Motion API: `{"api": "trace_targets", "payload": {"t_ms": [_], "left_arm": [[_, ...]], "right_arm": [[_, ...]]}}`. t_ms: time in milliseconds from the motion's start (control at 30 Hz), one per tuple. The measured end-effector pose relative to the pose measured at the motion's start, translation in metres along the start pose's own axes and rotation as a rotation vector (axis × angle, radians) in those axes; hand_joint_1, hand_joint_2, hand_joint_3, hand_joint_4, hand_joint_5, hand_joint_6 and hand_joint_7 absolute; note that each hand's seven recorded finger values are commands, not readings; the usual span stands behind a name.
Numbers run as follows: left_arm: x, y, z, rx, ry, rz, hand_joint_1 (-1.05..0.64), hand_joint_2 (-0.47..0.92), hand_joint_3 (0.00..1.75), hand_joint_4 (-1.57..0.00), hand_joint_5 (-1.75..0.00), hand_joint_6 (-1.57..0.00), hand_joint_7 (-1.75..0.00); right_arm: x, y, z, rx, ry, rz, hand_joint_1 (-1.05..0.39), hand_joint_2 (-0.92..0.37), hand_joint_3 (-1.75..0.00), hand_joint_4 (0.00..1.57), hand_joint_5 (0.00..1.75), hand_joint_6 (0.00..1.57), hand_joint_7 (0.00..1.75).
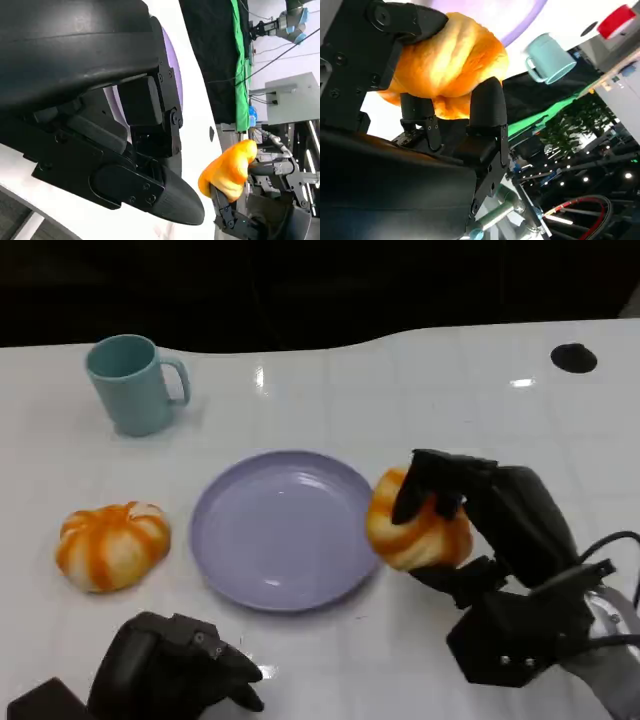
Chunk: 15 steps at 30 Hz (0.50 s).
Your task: Grasp the bread from the table and place it into the plate.
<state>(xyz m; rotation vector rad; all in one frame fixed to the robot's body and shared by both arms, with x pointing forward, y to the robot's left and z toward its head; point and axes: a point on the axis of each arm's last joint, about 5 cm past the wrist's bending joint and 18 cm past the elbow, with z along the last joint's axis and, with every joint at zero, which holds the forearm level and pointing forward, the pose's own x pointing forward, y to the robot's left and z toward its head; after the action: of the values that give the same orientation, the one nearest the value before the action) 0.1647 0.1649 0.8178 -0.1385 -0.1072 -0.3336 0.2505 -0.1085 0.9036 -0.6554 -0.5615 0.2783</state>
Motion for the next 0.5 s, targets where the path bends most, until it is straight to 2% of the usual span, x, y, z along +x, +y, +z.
{"api": "trace_targets", "payload": {"t_ms": [133,333,367,500], "left_arm": [[0.0,0.0,0.0,-0.001,0.0,-0.001,-1.05,0.9,0.0,-1.45,-0.65,-1.57,-0.22],[0.001,-0.001,0.0,-0.001,0.0,-0.002,-1.05,0.9,0.0,-1.45,-0.65,-1.57,-0.22],[0.001,-0.001,0.0,-0.001,0.0,-0.003,-1.05,0.91,0.0,-1.45,-0.65,-1.57,-0.22],[0.001,-0.001,0.0,0.0,0.0,-0.004,-1.05,0.9,0.0,-1.45,-0.65,-1.57,-0.22]], "right_arm": [[0.008,0.0116,0.003,0.014,-0.013,0.025,0.03,-0.19,-1.52,0.98,1.75,0.77,1.72],[0.02,0.0304,0.006,0.031,-0.016,0.067,0.01,-0.29,-1.38,0.94,1.75,0.74,1.71],[0.023,0.0333,0.007,0.032,-0.018,0.069,0.0,-0.33,-1.31,0.92,1.75,0.74,1.69],[0.031,0.0429,0.011,0.039,-0.027,0.081,-0.01,-0.35,-1.26,0.93,1.75,0.74,1.66]]}}
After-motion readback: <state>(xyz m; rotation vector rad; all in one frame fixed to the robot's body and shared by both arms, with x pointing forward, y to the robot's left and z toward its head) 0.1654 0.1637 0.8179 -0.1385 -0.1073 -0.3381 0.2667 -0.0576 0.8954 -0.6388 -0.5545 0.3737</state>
